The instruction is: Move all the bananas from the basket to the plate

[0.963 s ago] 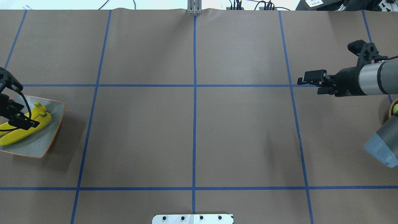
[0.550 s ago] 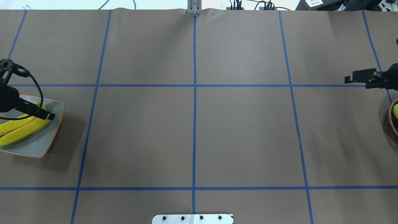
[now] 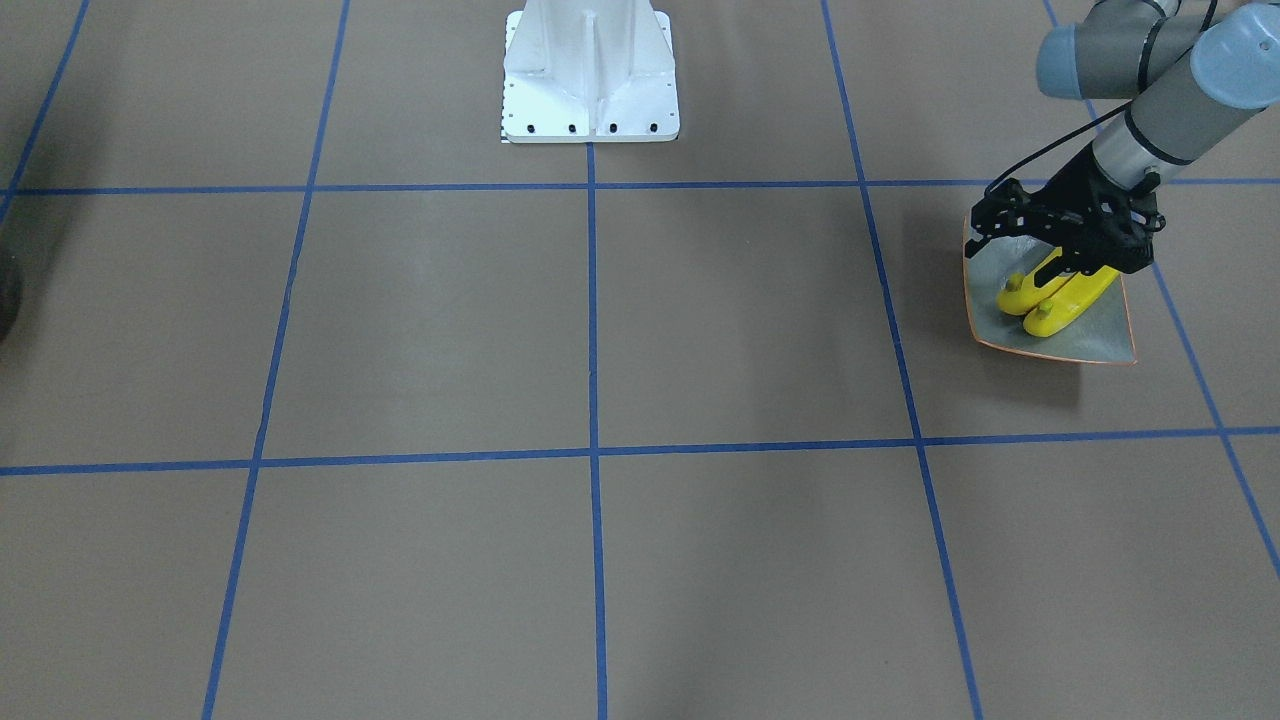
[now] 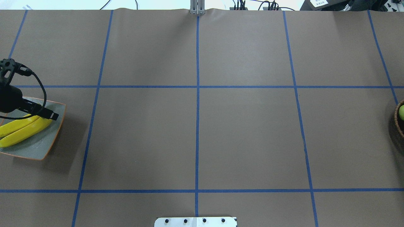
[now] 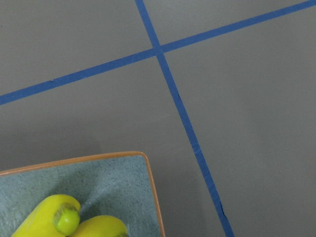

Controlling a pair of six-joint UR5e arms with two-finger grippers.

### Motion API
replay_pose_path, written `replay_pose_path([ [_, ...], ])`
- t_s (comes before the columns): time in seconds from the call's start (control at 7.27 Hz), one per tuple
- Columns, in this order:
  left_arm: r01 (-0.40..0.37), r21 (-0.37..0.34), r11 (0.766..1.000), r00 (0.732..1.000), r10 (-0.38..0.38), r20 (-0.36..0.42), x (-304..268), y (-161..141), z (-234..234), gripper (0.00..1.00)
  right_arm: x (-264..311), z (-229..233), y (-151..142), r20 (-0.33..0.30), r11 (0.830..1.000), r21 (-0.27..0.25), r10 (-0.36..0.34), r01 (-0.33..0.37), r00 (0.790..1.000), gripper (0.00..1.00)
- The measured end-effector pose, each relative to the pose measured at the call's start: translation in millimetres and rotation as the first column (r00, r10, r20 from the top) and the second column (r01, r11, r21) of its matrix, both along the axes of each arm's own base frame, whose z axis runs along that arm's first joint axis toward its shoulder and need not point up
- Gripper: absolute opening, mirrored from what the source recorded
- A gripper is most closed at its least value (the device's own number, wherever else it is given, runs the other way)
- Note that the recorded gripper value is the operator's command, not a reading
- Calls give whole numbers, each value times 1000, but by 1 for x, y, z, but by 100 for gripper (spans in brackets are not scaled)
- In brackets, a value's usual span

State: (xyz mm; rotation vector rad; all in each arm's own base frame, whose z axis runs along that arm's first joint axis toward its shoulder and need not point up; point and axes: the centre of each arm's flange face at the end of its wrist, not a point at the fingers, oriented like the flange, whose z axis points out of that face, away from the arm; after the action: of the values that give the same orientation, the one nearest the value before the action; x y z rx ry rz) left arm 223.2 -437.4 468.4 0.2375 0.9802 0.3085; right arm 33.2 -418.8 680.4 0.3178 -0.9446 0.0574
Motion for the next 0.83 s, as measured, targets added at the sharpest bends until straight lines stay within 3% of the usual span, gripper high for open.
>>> replay_pose_path([
  [0.28, 2, 1, 1000, 1000, -2, 2, 0, 0, 0, 99, 33, 42, 50, 6, 1000, 6, 0, 0, 1000, 100],
  [0.41, 3, 3, 1000, 1000, -3, 1, 0, 0, 0, 99, 38, 55, 74, -21, 1000, 14, 17, -17, 1000, 100],
  [0.83, 4, 6, 1000, 1000, -4, 1, 0, 0, -1, 99, 39, 76, 108, -66, 999, 4, 38, -38, 997, 100],
])
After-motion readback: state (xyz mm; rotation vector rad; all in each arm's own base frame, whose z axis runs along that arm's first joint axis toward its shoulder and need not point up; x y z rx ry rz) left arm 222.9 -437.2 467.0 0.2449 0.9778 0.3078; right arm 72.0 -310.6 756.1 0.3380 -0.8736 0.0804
